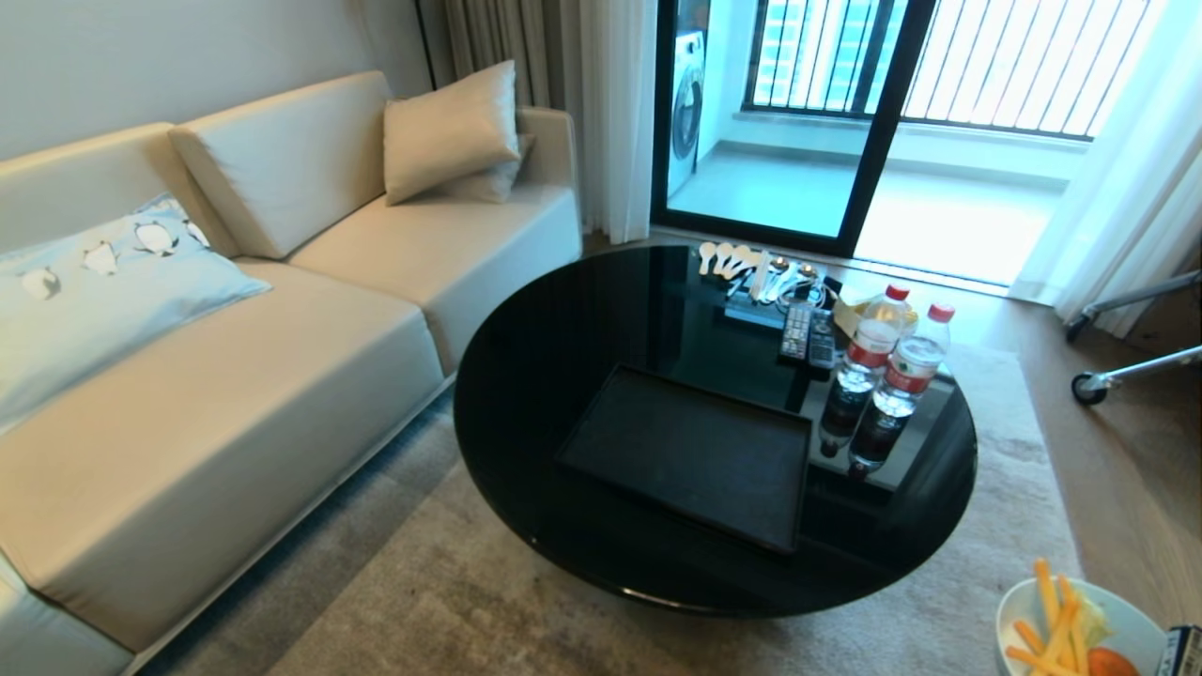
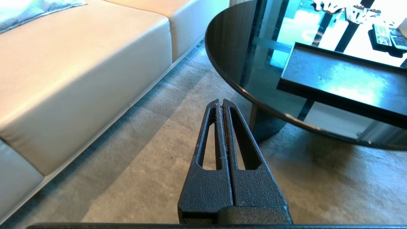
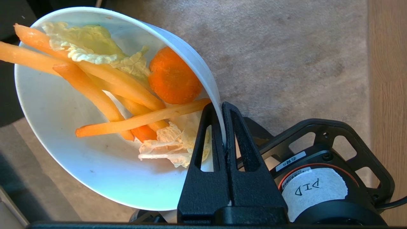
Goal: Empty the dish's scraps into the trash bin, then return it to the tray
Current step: Move the bowl over the trash can
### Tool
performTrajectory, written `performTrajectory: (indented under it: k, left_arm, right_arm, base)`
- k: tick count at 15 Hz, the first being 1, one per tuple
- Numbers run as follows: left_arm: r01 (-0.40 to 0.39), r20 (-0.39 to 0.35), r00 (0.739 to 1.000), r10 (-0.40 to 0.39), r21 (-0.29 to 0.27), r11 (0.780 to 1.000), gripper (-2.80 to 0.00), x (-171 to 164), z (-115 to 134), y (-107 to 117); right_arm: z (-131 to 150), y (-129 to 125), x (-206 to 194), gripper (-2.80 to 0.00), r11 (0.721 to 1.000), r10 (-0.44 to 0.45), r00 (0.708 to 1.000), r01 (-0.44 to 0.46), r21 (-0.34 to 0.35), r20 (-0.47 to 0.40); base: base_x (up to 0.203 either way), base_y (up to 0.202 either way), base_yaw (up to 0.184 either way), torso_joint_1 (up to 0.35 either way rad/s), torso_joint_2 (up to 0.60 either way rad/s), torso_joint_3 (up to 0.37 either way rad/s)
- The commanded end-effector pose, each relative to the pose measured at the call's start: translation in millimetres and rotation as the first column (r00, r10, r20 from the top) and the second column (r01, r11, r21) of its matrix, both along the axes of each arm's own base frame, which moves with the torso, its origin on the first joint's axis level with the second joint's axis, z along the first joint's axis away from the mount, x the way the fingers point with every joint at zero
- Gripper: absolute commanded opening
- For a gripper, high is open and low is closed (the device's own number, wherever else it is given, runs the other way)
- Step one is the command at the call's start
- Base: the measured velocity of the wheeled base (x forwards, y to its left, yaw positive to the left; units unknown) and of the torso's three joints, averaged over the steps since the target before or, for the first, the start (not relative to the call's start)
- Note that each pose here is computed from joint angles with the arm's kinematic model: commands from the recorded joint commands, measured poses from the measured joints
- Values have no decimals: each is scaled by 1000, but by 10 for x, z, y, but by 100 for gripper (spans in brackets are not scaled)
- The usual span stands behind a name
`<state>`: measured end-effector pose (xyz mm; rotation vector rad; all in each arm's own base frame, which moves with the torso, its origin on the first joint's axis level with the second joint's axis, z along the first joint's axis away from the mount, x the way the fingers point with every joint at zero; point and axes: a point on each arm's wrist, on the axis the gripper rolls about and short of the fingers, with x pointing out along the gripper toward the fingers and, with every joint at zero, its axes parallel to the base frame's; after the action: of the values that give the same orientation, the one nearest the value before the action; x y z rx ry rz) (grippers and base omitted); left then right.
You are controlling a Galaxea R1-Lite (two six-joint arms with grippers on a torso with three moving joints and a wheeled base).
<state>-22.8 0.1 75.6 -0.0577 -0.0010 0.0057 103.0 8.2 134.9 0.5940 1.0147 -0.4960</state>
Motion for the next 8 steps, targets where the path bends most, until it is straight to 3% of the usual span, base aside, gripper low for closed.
performTrajectory:
  k: [1, 6, 8]
  left_arm:
    - [0, 1, 1000, 0, -1, 1000, -280, 0, 0, 0]
    - [0, 1, 1000, 0, 1, 1000, -280, 0, 0, 0]
    - [0, 0, 1000, 0, 1, 1000, -280, 0, 0, 0]
  right_arm:
    - [-3, 0, 1, -280, 1000, -4, 1000, 4, 0, -4]
    - [-9, -2, -18, -280, 1000, -4, 1000, 4, 1, -2]
    - [2, -1, -14, -280, 1000, -4, 1000, 4, 1, 4]
  base:
    - [-186, 0, -4, 2, 2, 2]
    - [-184, 0, -2, 2, 3, 4]
    - [-53, 0, -2, -3, -1, 3]
